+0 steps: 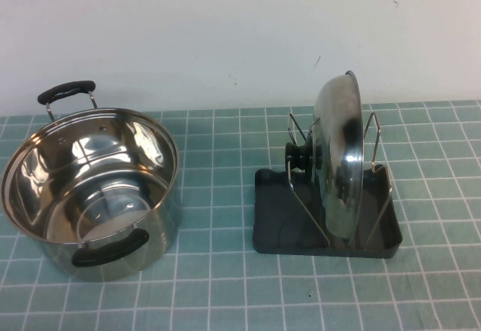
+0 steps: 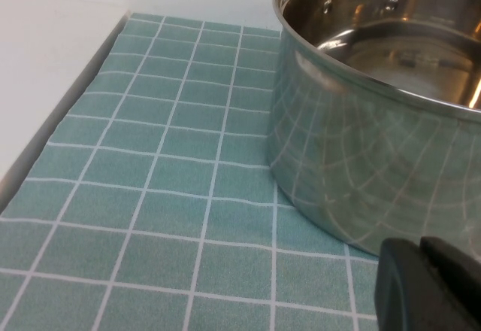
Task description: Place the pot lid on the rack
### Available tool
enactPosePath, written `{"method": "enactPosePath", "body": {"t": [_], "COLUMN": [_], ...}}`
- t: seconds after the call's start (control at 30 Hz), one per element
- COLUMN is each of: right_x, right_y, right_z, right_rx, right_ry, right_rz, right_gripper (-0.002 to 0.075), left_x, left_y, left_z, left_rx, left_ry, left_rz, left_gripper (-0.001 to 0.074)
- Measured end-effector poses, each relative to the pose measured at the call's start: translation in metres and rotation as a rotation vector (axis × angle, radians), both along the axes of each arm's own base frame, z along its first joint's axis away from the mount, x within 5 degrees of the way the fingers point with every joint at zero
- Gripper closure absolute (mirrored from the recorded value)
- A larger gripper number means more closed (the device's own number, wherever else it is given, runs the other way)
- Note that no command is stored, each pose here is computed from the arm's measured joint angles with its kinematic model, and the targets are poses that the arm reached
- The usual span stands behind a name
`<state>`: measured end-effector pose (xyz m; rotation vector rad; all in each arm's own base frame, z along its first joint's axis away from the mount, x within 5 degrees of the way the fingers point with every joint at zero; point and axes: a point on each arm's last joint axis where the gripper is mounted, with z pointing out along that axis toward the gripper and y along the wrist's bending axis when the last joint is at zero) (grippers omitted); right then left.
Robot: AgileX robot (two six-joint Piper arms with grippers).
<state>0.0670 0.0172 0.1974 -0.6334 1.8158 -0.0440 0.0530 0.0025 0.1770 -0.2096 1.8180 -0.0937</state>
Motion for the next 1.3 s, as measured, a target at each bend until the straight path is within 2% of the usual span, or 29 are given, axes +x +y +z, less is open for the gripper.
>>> {"method": "enactPosePath", "body": {"t": [0.17, 0.3, 0.5, 0.7, 0.93, 1.17, 1.3], "right_x": [-0.003, -0.004, -0.011, -0.017, -0.015, -0.016, -0.016], "right_y": [-0.002, -0.002, -0.009, -0.021, -0.026, -0.025, -0.023], "right_z": [0.004, 0.005, 0.004, 0.002, -0.024, -0.028, -0.028], "right_rx": [0.104, 0.122, 0.053, -0.053, -0.058, -0.081, -0.044], "right_ry": [-0.028, -0.033, -0.075, -0.142, -0.065, -0.028, -0.027], "right_rz": [-0.036, -0.038, -0.096, -0.292, -0.439, -0.420, -0.378], "right_gripper": [0.0727, 0.0727, 0.0727, 0.0727, 0.0727, 0.0727, 0.0727], "left_x": [0.000, 0.000, 0.000, 0.000, 0.000, 0.000, 0.000], "left_y": [0.000, 0.000, 0.000, 0.000, 0.000, 0.000, 0.000], "left_z": [0.000, 0.000, 0.000, 0.000, 0.000, 0.000, 0.000], "left_rx": [0.000, 0.000, 0.000, 0.002, 0.002, 0.002, 0.002], "left_ry": [0.000, 0.000, 0.000, 0.000, 0.000, 0.002, 0.002], "left_rz": [0.000, 0.000, 0.000, -0.001, -0.001, -0.001, -0.001], "left_gripper": [0.0737, 0.0737, 0.0737, 0.0737, 0.0737, 0.0737, 0.0737]}}
